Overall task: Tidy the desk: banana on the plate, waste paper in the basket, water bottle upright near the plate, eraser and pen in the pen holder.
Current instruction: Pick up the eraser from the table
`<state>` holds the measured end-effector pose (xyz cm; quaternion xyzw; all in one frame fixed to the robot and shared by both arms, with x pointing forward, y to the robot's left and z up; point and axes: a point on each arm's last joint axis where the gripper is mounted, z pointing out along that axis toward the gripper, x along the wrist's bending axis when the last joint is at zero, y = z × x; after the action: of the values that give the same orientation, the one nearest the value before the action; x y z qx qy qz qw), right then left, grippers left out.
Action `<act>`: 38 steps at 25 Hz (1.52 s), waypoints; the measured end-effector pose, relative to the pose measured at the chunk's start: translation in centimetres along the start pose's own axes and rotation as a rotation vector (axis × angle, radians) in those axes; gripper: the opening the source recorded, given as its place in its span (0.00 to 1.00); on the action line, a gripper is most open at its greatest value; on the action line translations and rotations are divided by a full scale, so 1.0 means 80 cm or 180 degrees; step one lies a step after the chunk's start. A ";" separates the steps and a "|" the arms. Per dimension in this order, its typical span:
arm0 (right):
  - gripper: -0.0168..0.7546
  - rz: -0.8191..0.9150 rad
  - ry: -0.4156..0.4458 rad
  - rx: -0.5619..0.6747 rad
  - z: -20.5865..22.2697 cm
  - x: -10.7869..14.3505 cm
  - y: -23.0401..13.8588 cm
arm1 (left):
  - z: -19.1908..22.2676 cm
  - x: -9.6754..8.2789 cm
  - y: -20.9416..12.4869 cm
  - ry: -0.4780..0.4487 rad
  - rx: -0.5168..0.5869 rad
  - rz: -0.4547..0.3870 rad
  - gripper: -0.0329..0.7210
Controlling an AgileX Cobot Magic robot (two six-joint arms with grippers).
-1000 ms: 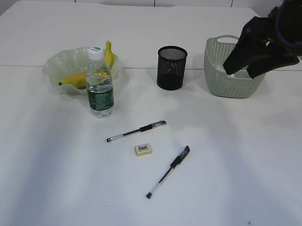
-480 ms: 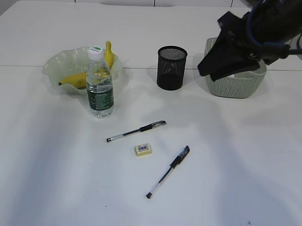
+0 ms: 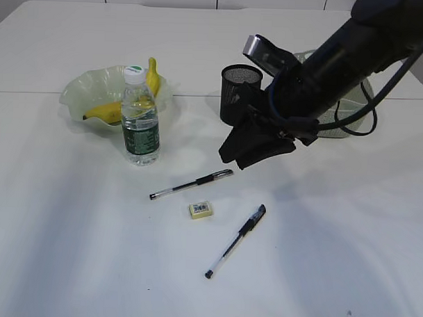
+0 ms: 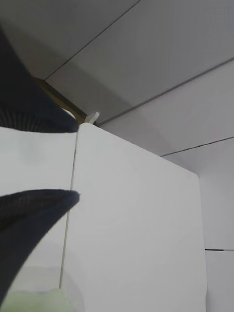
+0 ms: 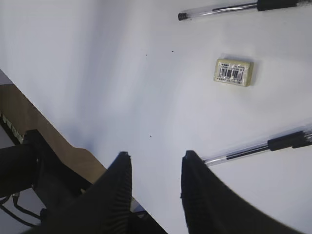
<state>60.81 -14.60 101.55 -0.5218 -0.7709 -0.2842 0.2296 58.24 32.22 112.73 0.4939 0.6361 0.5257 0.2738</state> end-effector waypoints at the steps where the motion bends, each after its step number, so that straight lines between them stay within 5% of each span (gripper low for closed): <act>1: 0.37 0.0025 0.0002 0.0007 0.004 -0.004 0.001 | 0.000 0.000 0.000 0.0004 0.0002 0.0000 0.40; 5: 0.36 -0.0006 -0.0009 -0.0056 0.007 -0.007 0.004 | 0.000 0.000 0.000 0.0004 0.0001 0.0000 0.40; 12: 0.36 -0.0903 -0.0056 -0.0005 0.007 -0.008 0.003 | 0.000 0.000 0.000 0.0004 0.0001 0.0000 0.39; 22: 0.36 -0.2292 -0.0758 0.0321 0.004 -0.035 0.001 | 0.000 0.002 -0.001 0.0045 0.0016 0.0006 0.37; 38: 0.42 -0.3625 -0.1105 0.0489 0.014 -0.032 0.009 | -0.003 0.026 -0.010 0.0734 0.0283 0.0031 0.37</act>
<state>62.32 -15.33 99.24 -0.0474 -0.9738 -0.2166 -0.0510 56.98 34.04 112.43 0.4449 0.6836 0.5517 0.1741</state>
